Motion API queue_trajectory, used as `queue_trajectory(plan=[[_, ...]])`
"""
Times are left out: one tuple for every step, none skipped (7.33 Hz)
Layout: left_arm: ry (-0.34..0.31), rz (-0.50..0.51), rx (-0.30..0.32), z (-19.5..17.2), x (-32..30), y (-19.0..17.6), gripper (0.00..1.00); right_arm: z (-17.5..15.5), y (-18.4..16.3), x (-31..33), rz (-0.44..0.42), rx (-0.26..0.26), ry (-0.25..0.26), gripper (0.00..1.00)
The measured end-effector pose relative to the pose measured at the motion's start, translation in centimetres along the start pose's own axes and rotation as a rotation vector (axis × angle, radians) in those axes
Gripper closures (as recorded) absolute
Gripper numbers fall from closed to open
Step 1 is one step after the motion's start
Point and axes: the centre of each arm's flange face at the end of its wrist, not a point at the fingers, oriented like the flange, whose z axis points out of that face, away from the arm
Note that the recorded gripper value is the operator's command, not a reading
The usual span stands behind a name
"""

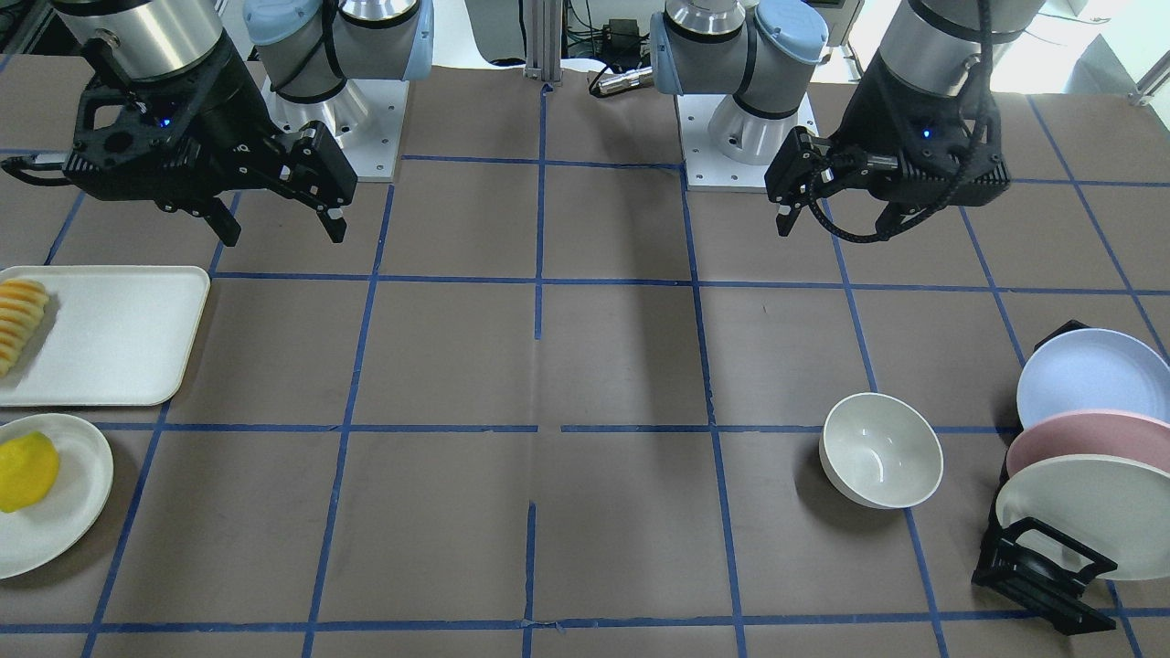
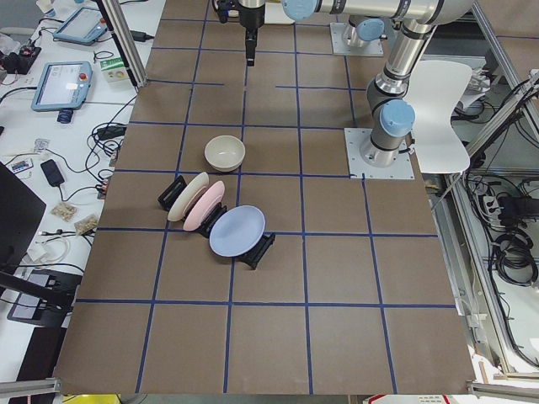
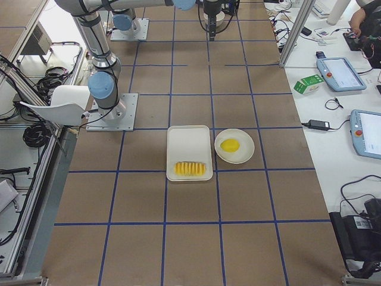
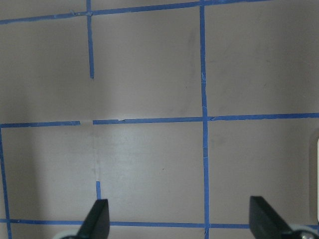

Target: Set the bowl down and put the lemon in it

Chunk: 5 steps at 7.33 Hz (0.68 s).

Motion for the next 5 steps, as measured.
queue_trajectory(plan=[[0.001, 0.0, -0.002, 0.0, 0.0, 0.1, 0.0, 0.0, 0.0, 0.0, 0.003, 0.0, -0.003, 0.0], [0.001, -0.001, -0.005, 0.1, -0.1, 0.1, 0.0, 0.0, 0.0, 0.0, 0.003, 0.0, -0.005, 0.0], [0.003, 0.0, -0.012, 0.5, -0.3, -0.1, 0.0, 0.1, -0.1, 0.1, 0.003, -0.002, -0.005, 0.0], [0.007, 0.018, -0.028, 1.7, -1.6, -0.9, 0.0, 0.1, -0.2, 0.2, 0.002, -0.001, -0.004, 0.0], [0.013, 0.032, -0.038, 3.5, -4.1, -2.5, 0.0, 0.1, -0.6, 0.9, 0.009, 0.003, -0.001, 0.0]])
